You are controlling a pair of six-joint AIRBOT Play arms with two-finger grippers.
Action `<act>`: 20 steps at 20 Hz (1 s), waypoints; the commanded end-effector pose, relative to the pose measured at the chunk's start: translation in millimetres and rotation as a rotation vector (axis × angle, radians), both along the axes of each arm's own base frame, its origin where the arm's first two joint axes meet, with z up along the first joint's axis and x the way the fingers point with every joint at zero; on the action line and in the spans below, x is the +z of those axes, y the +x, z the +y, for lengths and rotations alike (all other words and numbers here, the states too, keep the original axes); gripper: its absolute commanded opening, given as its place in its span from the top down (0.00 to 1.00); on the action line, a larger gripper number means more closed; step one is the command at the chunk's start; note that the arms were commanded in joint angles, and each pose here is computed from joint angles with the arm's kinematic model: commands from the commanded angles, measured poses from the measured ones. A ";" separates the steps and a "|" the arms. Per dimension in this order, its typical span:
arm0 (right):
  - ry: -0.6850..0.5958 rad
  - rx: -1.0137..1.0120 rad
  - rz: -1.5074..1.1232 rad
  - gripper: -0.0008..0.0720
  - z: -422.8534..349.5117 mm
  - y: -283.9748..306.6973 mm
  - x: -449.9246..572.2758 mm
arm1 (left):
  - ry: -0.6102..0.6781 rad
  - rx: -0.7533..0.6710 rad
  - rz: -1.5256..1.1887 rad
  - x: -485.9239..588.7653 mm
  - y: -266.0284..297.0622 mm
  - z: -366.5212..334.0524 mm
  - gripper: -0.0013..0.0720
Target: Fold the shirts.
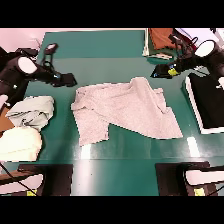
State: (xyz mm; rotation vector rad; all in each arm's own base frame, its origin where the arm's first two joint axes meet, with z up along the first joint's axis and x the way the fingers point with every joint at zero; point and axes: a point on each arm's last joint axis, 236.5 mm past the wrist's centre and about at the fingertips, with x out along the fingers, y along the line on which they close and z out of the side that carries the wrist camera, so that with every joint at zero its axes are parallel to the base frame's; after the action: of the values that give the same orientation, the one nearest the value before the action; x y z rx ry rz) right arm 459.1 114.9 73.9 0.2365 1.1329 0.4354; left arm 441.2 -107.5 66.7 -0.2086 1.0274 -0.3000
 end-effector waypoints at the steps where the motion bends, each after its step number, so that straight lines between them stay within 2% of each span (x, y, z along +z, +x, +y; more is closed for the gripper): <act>1: 0.017 0.008 0.009 0.47 -10.0 -15.5 13.1 | 0.017 0.048 0.150 -16.5 -25.7 49.0 0.25; 4: 0.017 0.003 0.016 0.47 -14.5 -48.8 13.3 | -0.021 -0.012 0.300 -54.1 -64.8 39.7 0.25; 7: 0.028 -0.019 0.002 0.47 -13.4 -71.3 10.3 | -0.154 -0.016 0.360 -91.2 -86.9 12.4 0.25; 14: 0.030 -0.043 -0.038 0.47 -14.2 -88.7 12.9 | -0.173 0.052 0.397 -136.8 -105.7 12.7 0.25; 20: 0.032 -0.036 -0.040 0.47 -10.9 -89.2 13.6 | -0.165 -0.020 0.355 -141.0 -105.9 -22.1 0.25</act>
State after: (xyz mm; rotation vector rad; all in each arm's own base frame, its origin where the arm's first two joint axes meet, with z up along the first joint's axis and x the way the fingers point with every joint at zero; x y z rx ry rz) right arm 371.6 101.0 86.9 0.2769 1.0823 0.4182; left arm 333.4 -114.0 -70.3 -0.4508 1.3830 -0.3513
